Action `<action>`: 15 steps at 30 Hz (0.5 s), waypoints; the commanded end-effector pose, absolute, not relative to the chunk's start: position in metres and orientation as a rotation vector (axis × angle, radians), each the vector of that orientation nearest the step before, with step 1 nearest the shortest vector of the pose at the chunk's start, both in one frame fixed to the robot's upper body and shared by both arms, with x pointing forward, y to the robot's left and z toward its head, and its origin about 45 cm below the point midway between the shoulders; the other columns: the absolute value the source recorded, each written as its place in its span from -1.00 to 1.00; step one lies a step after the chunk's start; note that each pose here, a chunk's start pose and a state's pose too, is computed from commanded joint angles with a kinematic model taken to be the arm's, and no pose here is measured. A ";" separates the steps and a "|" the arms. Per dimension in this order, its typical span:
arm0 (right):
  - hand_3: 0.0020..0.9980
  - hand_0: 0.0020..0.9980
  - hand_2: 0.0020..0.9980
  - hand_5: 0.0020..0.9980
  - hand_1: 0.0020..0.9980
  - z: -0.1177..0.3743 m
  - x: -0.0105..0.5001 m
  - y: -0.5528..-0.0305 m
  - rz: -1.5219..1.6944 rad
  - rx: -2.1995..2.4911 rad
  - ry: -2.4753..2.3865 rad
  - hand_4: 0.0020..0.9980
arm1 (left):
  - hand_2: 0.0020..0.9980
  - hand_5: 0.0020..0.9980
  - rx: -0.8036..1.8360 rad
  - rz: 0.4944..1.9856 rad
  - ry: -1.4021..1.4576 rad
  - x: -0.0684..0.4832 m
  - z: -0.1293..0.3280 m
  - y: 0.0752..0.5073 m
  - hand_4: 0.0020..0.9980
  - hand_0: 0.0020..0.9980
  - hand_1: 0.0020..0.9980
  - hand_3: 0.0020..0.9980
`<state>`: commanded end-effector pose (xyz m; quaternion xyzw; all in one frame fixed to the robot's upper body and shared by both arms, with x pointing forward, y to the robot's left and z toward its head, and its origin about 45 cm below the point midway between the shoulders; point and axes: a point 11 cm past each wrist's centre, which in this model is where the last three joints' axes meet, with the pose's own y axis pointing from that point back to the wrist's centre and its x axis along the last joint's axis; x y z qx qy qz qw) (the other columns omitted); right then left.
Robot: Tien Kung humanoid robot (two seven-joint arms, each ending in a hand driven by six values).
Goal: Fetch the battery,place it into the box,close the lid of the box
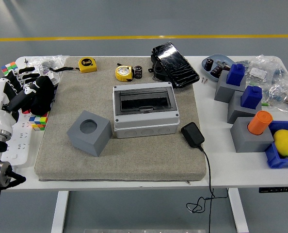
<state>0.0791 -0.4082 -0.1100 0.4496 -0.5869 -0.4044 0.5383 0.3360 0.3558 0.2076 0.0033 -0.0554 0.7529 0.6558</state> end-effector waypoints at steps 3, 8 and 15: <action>0.26 0.36 0.40 0.25 0.33 -0.110 0.079 -0.408 -0.962 1.070 -1.396 1.00 | 0.16 -0.28 0.007 1.708 -0.126 0.336 0.208 0.356 1.00 -0.17 0.19 0.23; 0.26 0.36 0.40 0.25 0.33 -0.110 0.080 -0.408 -0.961 1.071 -1.397 1.00 | 0.16 -0.28 0.007 1.706 -0.128 0.336 0.209 0.356 1.00 -0.17 0.18 0.23; 0.26 0.36 0.40 0.25 0.33 -0.110 0.081 -0.409 -0.960 1.071 -1.397 1.00 | 0.16 -0.28 0.011 1.701 -0.129 0.337 0.209 0.355 1.00 -0.17 0.18 0.23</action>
